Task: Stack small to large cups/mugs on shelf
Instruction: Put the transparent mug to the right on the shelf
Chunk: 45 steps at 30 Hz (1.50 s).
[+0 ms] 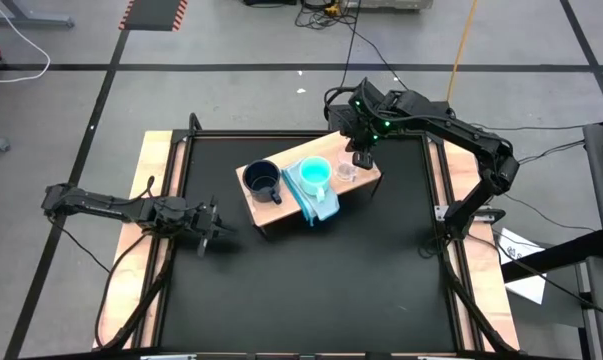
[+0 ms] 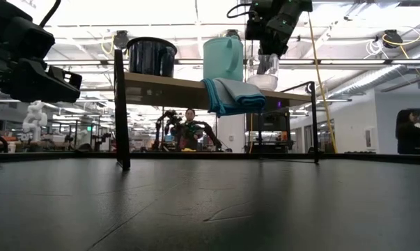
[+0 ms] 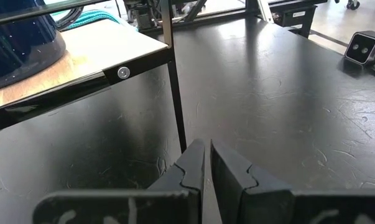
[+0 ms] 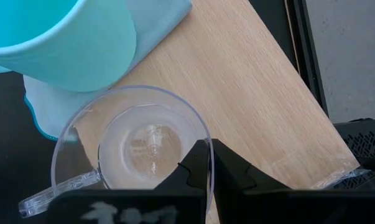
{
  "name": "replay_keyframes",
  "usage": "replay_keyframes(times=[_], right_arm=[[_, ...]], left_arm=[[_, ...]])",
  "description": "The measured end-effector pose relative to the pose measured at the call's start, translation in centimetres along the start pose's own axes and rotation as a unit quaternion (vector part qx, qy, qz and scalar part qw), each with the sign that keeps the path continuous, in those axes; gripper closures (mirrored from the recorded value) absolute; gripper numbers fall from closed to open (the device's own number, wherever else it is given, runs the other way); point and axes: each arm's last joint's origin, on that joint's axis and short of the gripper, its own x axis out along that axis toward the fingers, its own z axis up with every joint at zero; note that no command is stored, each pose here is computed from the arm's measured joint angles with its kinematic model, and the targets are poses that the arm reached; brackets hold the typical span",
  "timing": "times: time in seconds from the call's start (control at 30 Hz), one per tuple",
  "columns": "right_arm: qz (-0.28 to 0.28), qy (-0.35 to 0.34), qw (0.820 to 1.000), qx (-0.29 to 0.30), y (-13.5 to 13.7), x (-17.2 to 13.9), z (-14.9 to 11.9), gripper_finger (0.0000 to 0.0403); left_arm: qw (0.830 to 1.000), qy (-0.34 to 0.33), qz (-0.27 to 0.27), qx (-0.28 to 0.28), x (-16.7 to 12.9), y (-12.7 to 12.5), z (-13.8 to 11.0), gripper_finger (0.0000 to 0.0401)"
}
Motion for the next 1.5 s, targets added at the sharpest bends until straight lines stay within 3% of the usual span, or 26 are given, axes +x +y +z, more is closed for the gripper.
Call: replay_keyframes(times=[0.4,0.67,0.93,1.5], right_arm=[[0.0,-0.001,1.0,-0.002,0.0,0.0,0.0,0.0403],[-0.001,-0.004,0.999,-0.035,0.0,0.1,0.1,0.0403],[-0.047,0.027,0.996,-0.068,0.8,0.2,0.3,0.0403],[-0.049,0.023,0.997,-0.057,1.0,0.3,0.5,0.0402]], left_arm=[[1.0,0.0,0.0,0.004,0.0,0.0,0.0,0.037],[1.0,0.0,0.0,0.004,0.0,0.0,0.0,0.037],[1.0,0.0,0.0,0.004,0.0,0.0,0.0,0.037],[1.0,0.0,0.0,0.002,0.0,0.0,0.0,0.037]])
